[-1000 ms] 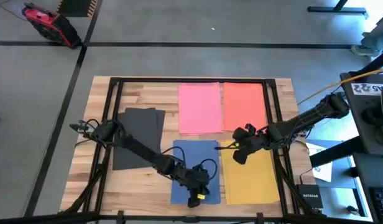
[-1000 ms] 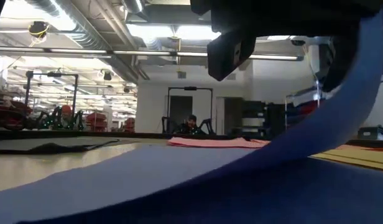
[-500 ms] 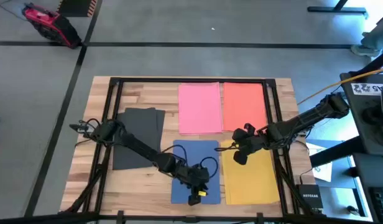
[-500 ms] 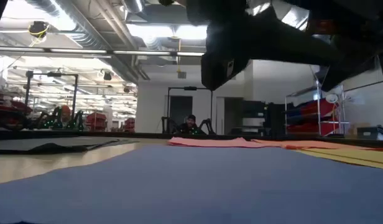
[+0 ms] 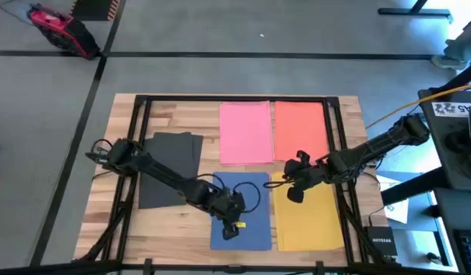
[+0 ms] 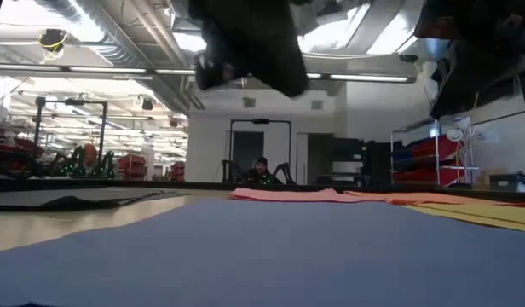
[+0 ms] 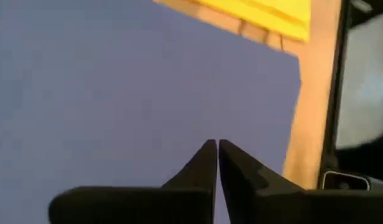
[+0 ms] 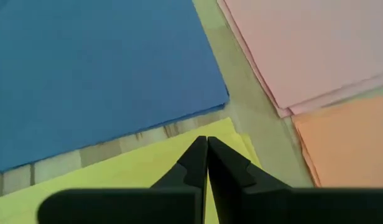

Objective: Organize paper
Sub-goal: Put all of the blue paper at the lower center of the table

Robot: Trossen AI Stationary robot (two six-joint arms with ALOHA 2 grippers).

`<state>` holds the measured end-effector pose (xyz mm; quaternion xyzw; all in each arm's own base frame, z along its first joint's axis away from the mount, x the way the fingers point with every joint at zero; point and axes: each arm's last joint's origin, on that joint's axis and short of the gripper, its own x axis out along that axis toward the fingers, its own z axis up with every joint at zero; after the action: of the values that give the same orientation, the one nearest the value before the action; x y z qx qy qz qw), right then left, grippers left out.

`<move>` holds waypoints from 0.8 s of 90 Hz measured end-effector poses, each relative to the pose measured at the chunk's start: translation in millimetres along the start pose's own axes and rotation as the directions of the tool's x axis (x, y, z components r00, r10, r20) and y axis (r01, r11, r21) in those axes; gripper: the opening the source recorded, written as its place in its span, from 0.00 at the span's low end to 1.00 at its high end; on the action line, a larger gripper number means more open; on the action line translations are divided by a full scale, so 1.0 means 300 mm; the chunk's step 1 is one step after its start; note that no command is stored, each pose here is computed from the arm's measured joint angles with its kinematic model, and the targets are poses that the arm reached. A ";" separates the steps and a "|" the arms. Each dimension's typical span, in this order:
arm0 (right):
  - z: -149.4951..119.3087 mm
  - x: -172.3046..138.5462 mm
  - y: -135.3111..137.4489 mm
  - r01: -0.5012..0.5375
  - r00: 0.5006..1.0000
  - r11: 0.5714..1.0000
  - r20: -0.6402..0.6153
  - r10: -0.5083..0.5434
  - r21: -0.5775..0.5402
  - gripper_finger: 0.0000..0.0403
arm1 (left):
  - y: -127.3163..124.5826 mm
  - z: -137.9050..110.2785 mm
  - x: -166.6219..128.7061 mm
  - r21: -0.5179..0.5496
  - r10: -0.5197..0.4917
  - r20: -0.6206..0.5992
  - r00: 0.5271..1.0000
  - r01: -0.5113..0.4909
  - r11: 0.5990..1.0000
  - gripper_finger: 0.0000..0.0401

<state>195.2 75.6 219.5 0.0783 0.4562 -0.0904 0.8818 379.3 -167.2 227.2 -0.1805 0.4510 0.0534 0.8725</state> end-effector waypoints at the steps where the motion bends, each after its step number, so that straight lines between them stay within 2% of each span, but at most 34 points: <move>1: 0.001 0.000 0.000 -0.002 1.000 1.000 0.002 0.002 -0.008 0.00 | -0.001 0.000 -0.007 -0.004 0.005 0.008 1.000 -0.005 1.000 0.00; 8: 0.007 -0.006 0.005 -0.039 0.999 0.997 0.022 0.040 -0.066 0.00 | 0.000 -0.009 -0.055 -0.039 0.036 0.058 0.998 -0.034 0.999 0.00; 15: 0.004 -0.002 0.011 -0.125 0.989 0.987 0.068 0.132 -0.100 0.00 | 0.000 -0.031 -0.090 -0.086 0.067 0.103 0.992 -0.058 0.995 0.00; 28: -0.035 0.033 0.006 -0.259 0.944 0.962 0.188 0.271 -0.088 0.00 | 0.019 -0.114 -0.146 -0.214 0.131 0.156 0.979 -0.096 0.972 0.00; 41: -0.082 0.062 -0.016 -0.234 0.957 0.971 0.164 0.238 -0.040 0.00 | 0.058 -0.229 -0.182 -0.376 0.160 0.148 0.976 -0.094 0.922 0.00; 49: -0.090 0.064 -0.023 -0.194 0.969 0.981 0.154 0.194 -0.016 0.00 | 0.084 -0.290 -0.202 -0.492 0.180 0.156 0.971 -0.082 0.867 0.00; 60: -0.078 0.059 -0.023 -0.167 0.969 0.986 0.184 0.163 0.004 0.00 | 0.116 -0.358 -0.208 -0.659 0.225 0.165 0.960 -0.063 0.749 0.00; 72: -0.061 0.052 -0.028 -0.112 0.968 0.993 0.227 0.105 0.020 0.00 | 0.145 -0.404 -0.212 -0.732 0.297 0.060 0.953 -0.160 0.662 0.00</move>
<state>187.6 70.0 195.7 0.1069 0.3465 -0.0577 0.9301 237.6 -166.3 202.7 -0.4437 0.3347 0.3504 0.7539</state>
